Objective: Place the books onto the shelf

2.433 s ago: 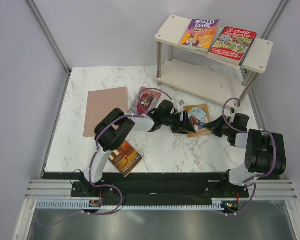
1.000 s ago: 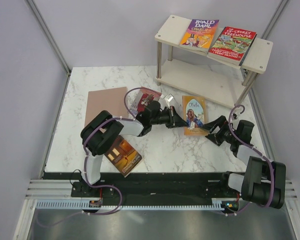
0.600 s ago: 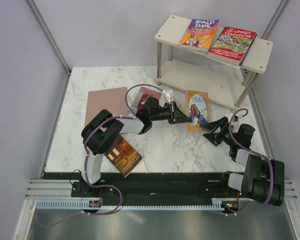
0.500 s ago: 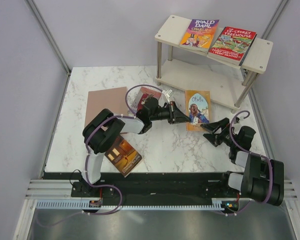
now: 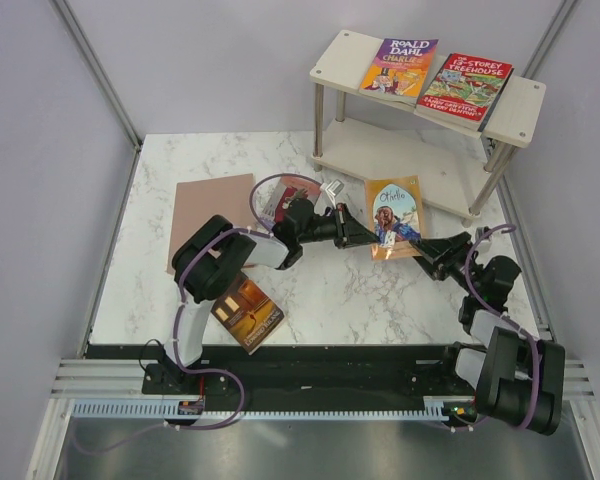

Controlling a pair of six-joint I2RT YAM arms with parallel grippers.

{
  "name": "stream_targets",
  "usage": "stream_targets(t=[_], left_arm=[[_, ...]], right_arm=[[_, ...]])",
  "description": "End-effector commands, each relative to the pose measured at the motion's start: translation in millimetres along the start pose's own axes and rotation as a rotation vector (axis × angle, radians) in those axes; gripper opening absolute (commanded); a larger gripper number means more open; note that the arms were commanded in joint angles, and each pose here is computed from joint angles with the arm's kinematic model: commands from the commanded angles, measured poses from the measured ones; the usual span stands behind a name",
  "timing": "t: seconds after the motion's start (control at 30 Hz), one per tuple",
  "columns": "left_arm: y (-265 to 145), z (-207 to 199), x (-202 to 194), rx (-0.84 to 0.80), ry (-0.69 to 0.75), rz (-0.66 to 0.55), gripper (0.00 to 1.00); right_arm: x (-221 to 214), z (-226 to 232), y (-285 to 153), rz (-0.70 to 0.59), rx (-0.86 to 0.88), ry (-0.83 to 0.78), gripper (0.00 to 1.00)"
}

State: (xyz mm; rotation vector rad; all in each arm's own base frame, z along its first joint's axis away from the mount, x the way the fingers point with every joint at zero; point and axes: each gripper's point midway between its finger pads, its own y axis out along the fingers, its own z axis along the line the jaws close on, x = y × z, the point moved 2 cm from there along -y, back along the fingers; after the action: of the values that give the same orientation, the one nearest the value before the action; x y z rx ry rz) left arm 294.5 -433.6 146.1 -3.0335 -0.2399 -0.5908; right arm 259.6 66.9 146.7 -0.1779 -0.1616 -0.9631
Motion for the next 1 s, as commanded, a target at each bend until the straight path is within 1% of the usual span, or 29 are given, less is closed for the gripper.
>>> stream_targets(t=[0.0,0.03,0.07,0.13,0.17,0.2,0.27,0.4,0.43,0.47,0.53,0.57,0.6,0.63,0.67,0.7,0.73,0.77,0.8,0.83,0.87,0.9,0.97], left_arm=[[-2.0,-1.2,0.4,-0.029,0.007,-0.011,0.02],[-3.1,-0.4,1.5,-0.027,0.006,-0.015,0.02],[-3.6,1.3,1.4,-0.023,0.004,-0.015,0.02],[-4.4,2.6,2.0,-0.021,0.004,-0.014,0.02],[-4.8,2.9,2.4,-0.020,0.006,-0.014,0.02],[-4.6,2.6,2.5,-0.021,0.006,-0.013,0.02],[-5.6,2.9,2.2,-0.021,0.006,-0.011,0.02],[-7.7,2.5,-0.1,-0.026,0.007,-0.002,0.02],[-9.4,3.7,-0.2,-0.023,0.007,-0.002,0.04],[-11.0,3.3,-0.3,-0.023,0.008,-0.004,0.11],[-18.1,5.0,-0.2,-0.014,0.009,-0.010,0.21],[-21.4,4.8,0.0,-0.010,0.012,-0.014,0.35],[-29.3,11.3,-0.4,0.010,0.011,-0.020,0.42],[-34.7,5.7,3.3,0.008,0.024,-0.031,0.47],[-39.9,6.7,4.8,0.018,0.028,-0.040,0.59],[-51.2,15.7,5.8,0.049,0.026,-0.051,0.63],[-58.0,6.0,11.6,0.043,0.048,-0.068,0.66],[-64.7,6.4,14.2,0.053,0.055,-0.079,0.70],[-77.5,12.6,16.9,0.080,0.067,-0.095,0.72],[-84.7,15.3,17.8,0.106,0.065,-0.099,0.73],[-91.7,7.0,22.9,0.112,0.086,-0.114,0.73],[-101.6,13.5,25.0,0.144,0.108,-0.126,0.74],[-110.0,19.6,22.2,0.198,0.102,-0.116,0.75]], right_arm=[[9.5,19.6,0.0,-0.026,0.043,-0.076,0.57],[9.8,18.0,-0.7,-0.032,0.028,-0.066,0.49],[10.8,18.2,-0.5,-0.035,0.022,-0.067,0.36],[10.3,15.0,-1.1,-0.034,-0.005,-0.070,0.26],[12.5,15.4,-0.4,-0.037,-0.013,-0.082,0.19],[12.8,15.0,-0.4,-0.036,-0.020,-0.089,0.15],[13.0,15.8,-0.5,-0.030,-0.024,-0.108,0.11],[12.9,23.7,-0.3,-0.011,-0.002,-0.128,0.08],[12.7,26.0,-0.5,-0.005,0.004,-0.138,0.08],[13.9,30.5,-0.2,-0.001,0.011,-0.151,0.08],[12.0,33.5,-1.9,0.019,0.003,-0.186,0.07],[15.4,41.1,-1.5,0.020,0.008,-0.216,0.07],[12.5,42.3,-4.0,0.034,-0.013,-0.208,0.07],[12.5,45.1,-5.0,0.040,-0.018,-0.232,0.06],[15.2,53.4,-4.7,0.047,-0.013,-0.297,0.06],[9.7,54.1,-4.1,0.070,-0.025,-0.293,0.06],[8.3,58.0,-4.8,0.073,-0.015,-0.304,0.06],[6.9,59.6,-5.1,0.074,-0.014,-0.315,0.06],[4.4,62.4,-5.8,0.074,-0.008,-0.321,0.06],[3.1,64.6,-6.4,0.077,-0.003,-0.326,0.06],[2.8,67.4,-6.3,0.076,0.002,-0.334,0.06],[1.1,73.1,-6.4,0.077,0.016,-0.343,0.06],[1.4,83.5,-5.9,0.072,0.039,-0.358,0.06]])
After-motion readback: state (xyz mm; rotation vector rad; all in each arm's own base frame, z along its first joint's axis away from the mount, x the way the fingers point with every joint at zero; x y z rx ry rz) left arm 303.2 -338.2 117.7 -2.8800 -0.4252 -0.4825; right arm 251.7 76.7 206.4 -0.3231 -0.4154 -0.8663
